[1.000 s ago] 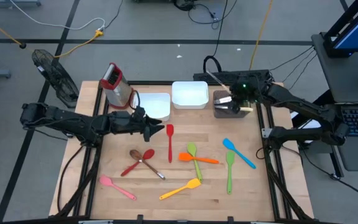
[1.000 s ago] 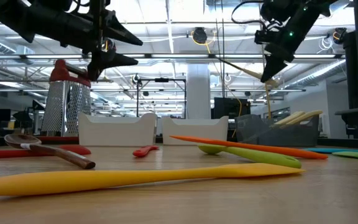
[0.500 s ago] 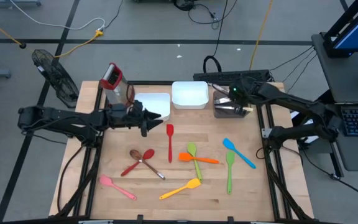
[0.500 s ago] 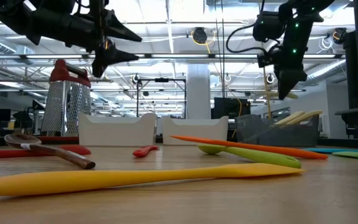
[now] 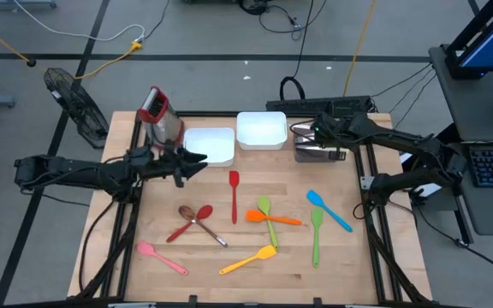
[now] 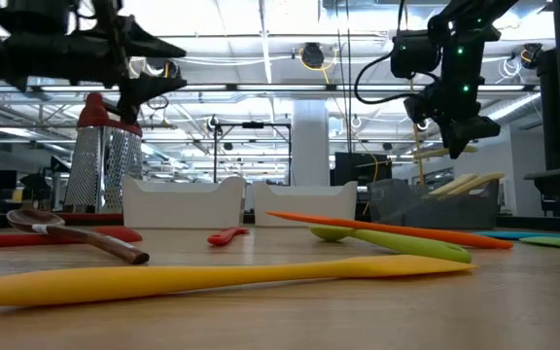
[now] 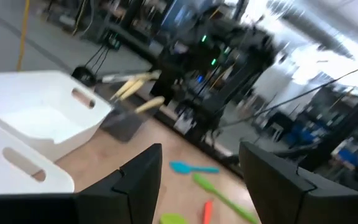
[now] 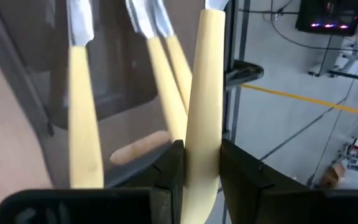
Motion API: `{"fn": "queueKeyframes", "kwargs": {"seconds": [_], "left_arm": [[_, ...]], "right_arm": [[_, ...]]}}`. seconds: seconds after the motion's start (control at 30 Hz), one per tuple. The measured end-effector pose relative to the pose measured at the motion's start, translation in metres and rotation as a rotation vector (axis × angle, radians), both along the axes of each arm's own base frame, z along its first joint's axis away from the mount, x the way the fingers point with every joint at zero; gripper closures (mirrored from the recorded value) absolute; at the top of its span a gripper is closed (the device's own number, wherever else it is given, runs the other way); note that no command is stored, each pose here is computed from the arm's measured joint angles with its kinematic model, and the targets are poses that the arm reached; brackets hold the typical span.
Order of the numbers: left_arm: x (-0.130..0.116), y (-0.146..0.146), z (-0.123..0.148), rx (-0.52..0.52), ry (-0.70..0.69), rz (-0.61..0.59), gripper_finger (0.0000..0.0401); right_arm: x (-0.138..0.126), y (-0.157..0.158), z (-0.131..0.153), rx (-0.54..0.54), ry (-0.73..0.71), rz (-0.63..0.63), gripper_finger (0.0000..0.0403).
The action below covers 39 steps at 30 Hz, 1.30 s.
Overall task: Pick & Place Kitchen Items
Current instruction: Put the yellow knife into the black bin
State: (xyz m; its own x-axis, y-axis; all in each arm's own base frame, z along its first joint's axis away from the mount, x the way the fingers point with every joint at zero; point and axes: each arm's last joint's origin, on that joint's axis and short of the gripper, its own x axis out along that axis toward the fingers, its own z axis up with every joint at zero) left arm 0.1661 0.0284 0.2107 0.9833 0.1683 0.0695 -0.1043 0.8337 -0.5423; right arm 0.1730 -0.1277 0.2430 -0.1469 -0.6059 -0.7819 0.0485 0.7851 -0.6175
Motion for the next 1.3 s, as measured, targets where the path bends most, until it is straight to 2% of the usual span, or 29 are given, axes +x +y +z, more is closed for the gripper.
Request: {"fn": "queueKeyframes", "kwargs": {"seconds": [0.2, 0.33, 0.6, 0.8, 1.1, 1.3], "left_arm": [[-0.019, -0.003, -0.013, -0.001, -0.053, -0.001, 0.0183], [-0.023, -0.005, -0.012, 0.029, -0.069, -0.02, 0.0183], [-0.026, -0.003, -0.018, 0.012, 0.007, -0.01, 0.0183], [-0.026, -0.001, -0.018, 0.013, 0.007, 0.008, 0.0183], [-0.026, 0.0, -0.018, 0.018, 0.009, 0.01, 0.0183], [-0.026, 0.0, -0.019, 0.027, 0.011, 0.011, 0.0183]], "right_arm": [[-0.004, 0.002, -0.001, 0.01, 0.065, 0.003, 0.0331], [-0.007, 0.004, -0.001, 0.031, 0.105, 0.024, 0.0331], [-0.013, 0.005, -0.002, 0.084, 0.195, 0.056, 0.0331], [-0.015, 0.0, -0.008, 0.128, 0.262, 0.065, 0.0329], [-0.005, -0.016, -0.03, 0.186, 0.354, 0.096, 0.0327], [0.0, -0.021, -0.039, 0.173, 0.414, 0.094, 0.0327]]}}
